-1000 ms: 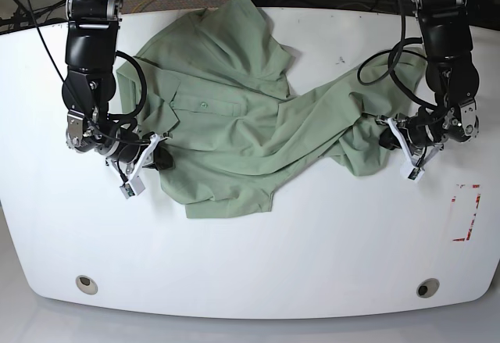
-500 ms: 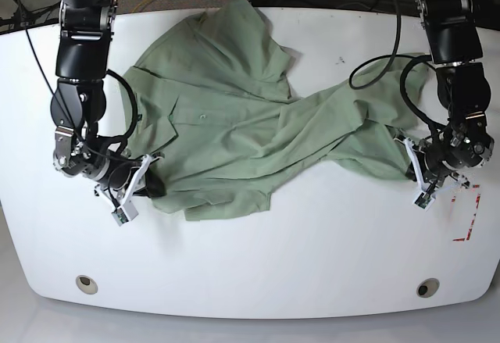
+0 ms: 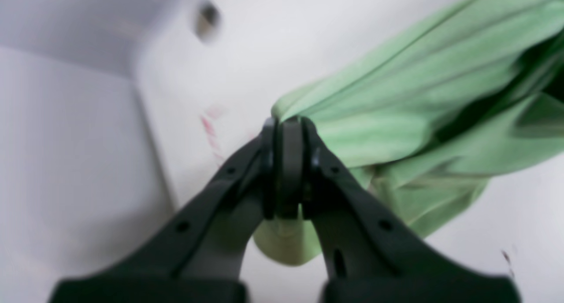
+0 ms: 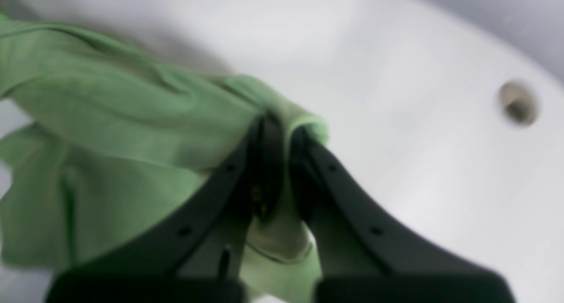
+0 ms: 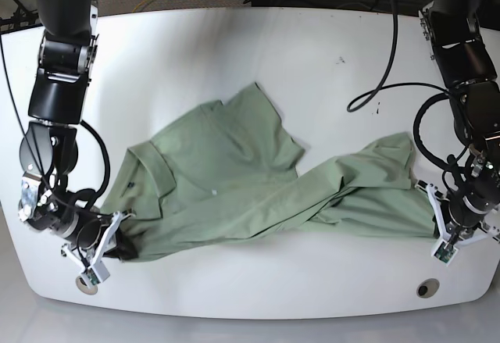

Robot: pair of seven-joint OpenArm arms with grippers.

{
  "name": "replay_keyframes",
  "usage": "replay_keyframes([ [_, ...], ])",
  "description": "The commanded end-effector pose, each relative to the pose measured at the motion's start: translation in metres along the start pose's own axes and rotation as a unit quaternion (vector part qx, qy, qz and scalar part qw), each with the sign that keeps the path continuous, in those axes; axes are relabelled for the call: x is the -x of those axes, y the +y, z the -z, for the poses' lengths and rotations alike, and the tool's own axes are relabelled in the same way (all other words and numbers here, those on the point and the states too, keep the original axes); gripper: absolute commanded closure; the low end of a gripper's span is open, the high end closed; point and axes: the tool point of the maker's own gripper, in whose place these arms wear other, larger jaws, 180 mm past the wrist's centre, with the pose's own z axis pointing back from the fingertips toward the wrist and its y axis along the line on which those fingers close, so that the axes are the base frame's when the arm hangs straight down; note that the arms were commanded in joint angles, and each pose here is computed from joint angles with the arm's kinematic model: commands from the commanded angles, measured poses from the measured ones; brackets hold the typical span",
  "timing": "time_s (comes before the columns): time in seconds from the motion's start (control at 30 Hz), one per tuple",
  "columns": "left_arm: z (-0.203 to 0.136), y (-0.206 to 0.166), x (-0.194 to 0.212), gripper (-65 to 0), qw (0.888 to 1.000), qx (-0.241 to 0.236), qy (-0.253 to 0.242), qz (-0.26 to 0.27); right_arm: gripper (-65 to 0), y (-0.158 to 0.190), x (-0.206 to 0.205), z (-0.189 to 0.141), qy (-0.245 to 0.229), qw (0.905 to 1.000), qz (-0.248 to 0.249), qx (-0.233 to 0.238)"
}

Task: Fold the T-shirt properly
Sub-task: 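Lift the shirt with both grippers and pull it taut between them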

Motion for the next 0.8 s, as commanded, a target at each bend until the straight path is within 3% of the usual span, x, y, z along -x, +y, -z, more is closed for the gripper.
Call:
replay_keyframes([
  [0.0,-0.017,0.029,-0.02,0.0,0.999,-0.042,-0.019,0.001,0.0,-0.019,-0.048,-0.02,-0.048,0.9984,-0.022,0.023],
  [0.2,-0.048,0.088,-0.054,0.0,0.992,-0.111,-0.048,-0.027,0.0,-0.047,-0.113,-0.054,-0.087,0.9928,-0.054,0.063],
  [0.47,-0.098,0.159,-0.093,0.0,0.977,-0.193,-0.09,-0.025,0.0,-0.067,-0.191,-0.104,-0.116,0.9802,-0.117,0.11],
  [0.6,-0.114,0.193,-0.087,0.0,0.972,-0.217,-0.079,-0.036,0.0,-0.071,-0.209,-0.127,-0.124,0.9737,-0.136,0.134],
  [0.77,-0.11,0.195,-0.081,0.0,0.974,-0.212,-0.072,-0.04,0.0,-0.063,-0.197,-0.13,-0.106,0.971,-0.158,0.144],
])
